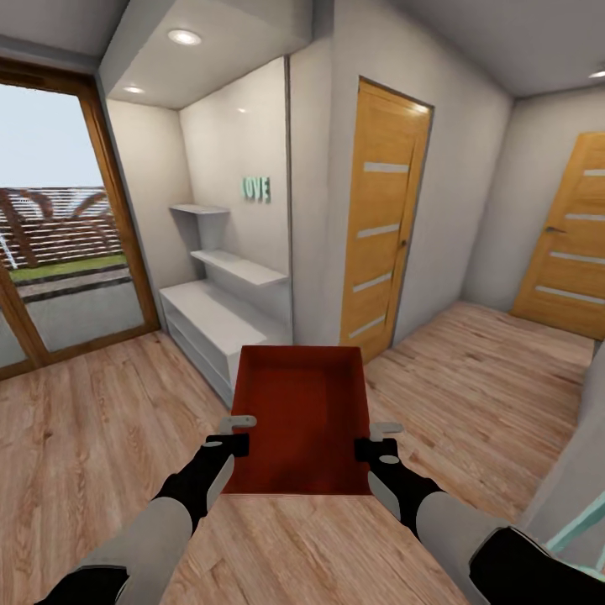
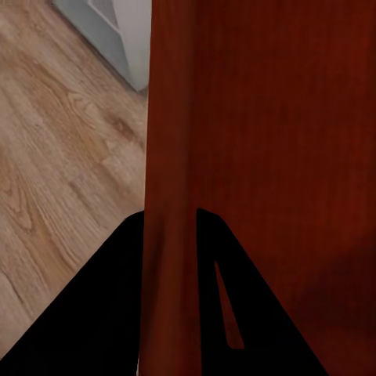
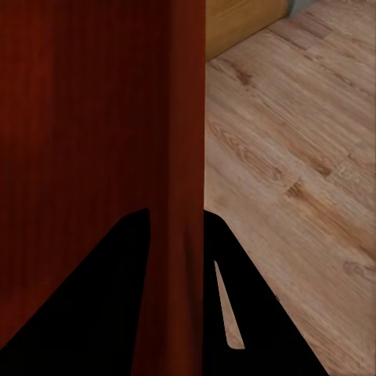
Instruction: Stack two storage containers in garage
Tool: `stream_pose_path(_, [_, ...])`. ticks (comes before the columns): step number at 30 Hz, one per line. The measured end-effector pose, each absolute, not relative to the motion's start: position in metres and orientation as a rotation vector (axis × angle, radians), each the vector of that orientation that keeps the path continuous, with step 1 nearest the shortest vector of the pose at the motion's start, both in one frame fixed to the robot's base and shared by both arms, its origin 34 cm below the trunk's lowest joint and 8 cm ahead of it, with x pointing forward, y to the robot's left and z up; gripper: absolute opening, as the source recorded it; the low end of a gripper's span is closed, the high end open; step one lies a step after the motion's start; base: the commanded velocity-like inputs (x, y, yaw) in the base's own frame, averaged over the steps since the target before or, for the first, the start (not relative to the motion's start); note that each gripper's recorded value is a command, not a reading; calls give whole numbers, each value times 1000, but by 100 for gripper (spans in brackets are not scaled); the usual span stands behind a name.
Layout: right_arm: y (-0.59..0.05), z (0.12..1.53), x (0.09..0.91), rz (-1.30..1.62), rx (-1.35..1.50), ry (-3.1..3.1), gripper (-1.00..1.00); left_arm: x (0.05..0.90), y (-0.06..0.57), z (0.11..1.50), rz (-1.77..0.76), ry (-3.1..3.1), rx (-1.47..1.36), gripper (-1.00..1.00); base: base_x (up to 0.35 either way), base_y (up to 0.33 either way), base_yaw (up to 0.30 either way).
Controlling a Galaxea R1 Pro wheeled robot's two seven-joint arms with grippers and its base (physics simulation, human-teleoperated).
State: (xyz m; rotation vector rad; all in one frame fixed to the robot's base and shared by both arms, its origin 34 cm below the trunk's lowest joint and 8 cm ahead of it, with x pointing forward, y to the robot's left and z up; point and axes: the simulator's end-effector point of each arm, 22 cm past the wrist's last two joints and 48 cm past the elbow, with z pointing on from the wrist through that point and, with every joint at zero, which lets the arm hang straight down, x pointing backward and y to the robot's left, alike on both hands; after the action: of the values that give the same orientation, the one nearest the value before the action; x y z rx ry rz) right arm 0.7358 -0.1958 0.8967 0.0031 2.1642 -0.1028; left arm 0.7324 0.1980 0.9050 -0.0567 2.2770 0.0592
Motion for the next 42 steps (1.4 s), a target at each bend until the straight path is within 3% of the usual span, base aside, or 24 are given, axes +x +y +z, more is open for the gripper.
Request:
stream_pose_path(9, [-196, 897, 736, -101, 6, 2162, -100, 734, 198, 906, 60, 2274, -54, -100, 180, 0, -56])
stream_pose_path(28, [-197, 897, 736, -102, 5, 2162, -100, 733, 197, 906, 62, 2275, -56, -100, 15, 6, -229])
stream_pose_path(42, [-196, 897, 736, -102, 4, 2164, -100, 733, 198, 905, 61, 2277, -56, -100, 276, 164, -19])
